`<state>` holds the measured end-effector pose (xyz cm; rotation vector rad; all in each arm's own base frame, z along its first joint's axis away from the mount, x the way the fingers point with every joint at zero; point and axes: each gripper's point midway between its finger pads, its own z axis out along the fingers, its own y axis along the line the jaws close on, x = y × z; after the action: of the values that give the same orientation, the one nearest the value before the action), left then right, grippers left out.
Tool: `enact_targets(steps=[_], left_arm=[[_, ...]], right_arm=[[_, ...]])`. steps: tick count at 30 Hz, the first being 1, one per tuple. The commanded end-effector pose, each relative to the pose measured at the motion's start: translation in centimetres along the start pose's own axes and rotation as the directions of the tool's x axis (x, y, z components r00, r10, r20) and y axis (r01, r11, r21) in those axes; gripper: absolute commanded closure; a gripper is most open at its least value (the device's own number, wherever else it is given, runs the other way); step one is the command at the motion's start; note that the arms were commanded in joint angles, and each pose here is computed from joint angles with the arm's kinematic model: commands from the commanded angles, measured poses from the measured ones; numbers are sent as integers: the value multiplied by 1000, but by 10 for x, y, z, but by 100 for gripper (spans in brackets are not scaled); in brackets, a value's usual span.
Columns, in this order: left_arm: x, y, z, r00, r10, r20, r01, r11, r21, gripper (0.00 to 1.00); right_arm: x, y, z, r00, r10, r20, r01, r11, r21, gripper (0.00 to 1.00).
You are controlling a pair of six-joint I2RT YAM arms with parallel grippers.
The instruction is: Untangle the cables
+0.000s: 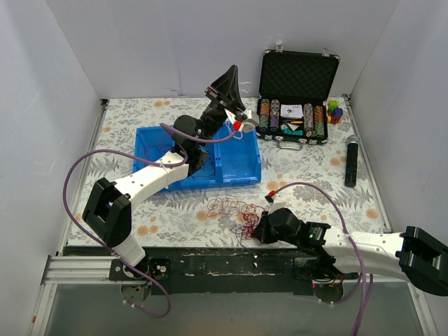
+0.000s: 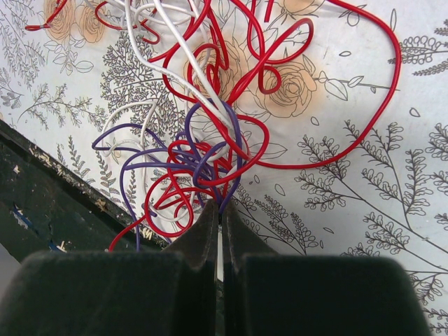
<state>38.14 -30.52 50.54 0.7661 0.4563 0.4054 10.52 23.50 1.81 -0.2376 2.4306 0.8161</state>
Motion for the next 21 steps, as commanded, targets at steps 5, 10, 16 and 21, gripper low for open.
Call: enact_targets(steps=[5,10,16,21], left_arm=[[-44,110,29,992,39,120,-8,968,-249,100],[-59,133,33,983,70,170,-14,950,-311,100],[-54,121,24,985,75,154,-29,959,-281,100],[-57,121,22,983,79,163,-30,958,-286,100]], right_arm=[[39,-48,-6,991,-33,-131,53,987,149,99],[40,-49,-6,991,-35,-132,54,987,150,99],[39,-48,-7,991,-32,-126,51,989,142,99],[39,-48,-7,992,-31,-126,50,988,145,99]])
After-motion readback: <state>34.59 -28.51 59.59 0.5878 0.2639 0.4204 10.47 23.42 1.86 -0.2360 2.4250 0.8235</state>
